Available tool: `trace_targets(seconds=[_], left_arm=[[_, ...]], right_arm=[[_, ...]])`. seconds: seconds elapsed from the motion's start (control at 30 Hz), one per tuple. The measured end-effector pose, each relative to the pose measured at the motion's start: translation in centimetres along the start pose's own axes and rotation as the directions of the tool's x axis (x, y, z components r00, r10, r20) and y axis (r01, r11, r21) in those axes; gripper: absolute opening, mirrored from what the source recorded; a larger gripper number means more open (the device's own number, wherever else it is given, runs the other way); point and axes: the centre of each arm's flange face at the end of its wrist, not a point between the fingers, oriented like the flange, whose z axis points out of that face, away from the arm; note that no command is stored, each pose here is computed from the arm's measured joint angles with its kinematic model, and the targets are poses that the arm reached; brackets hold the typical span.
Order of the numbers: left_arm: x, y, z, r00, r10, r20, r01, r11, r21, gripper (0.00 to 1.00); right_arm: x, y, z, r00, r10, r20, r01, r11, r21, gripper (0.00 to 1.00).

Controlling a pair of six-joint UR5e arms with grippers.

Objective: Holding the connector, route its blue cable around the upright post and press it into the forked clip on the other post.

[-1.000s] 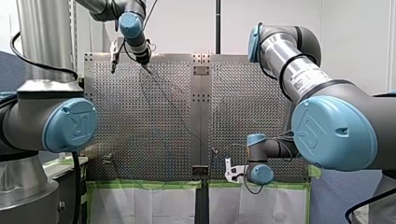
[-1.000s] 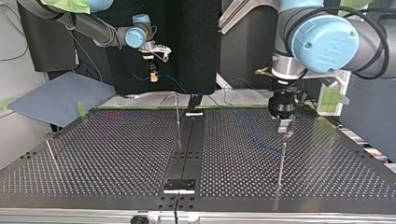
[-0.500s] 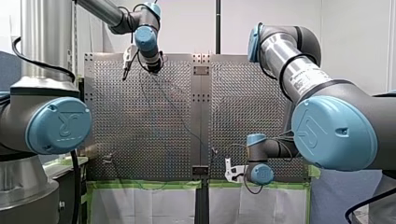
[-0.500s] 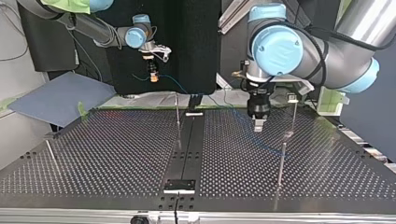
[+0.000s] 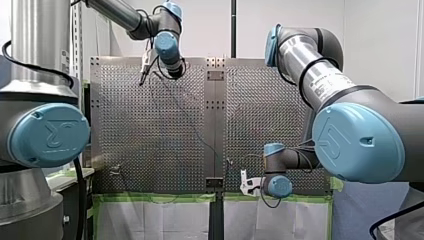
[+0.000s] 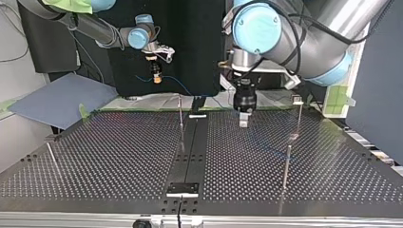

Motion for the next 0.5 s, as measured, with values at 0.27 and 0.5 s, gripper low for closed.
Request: trace_targets(seconds=[0.27, 0.5], left_arm=[[1.5, -2.0, 1.2, 0.9995, 0.025, 0.018, -0.025, 0.9996, 0.011, 1.00], [2.9, -1.9, 3.3, 0.9984, 0.051, 0.025, -0.049, 0.9968, -0.063, 1.00]], right_arm=[[-0.1, -0.5, -0.2, 1.0000, 0.007, 0.005, -0.007, 0.9999, 0.012, 0.00], [-0.1, -1.0, -0.3, 1.0000, 0.005, 0.004, -0.005, 0.9997, 0.023, 0.00]])
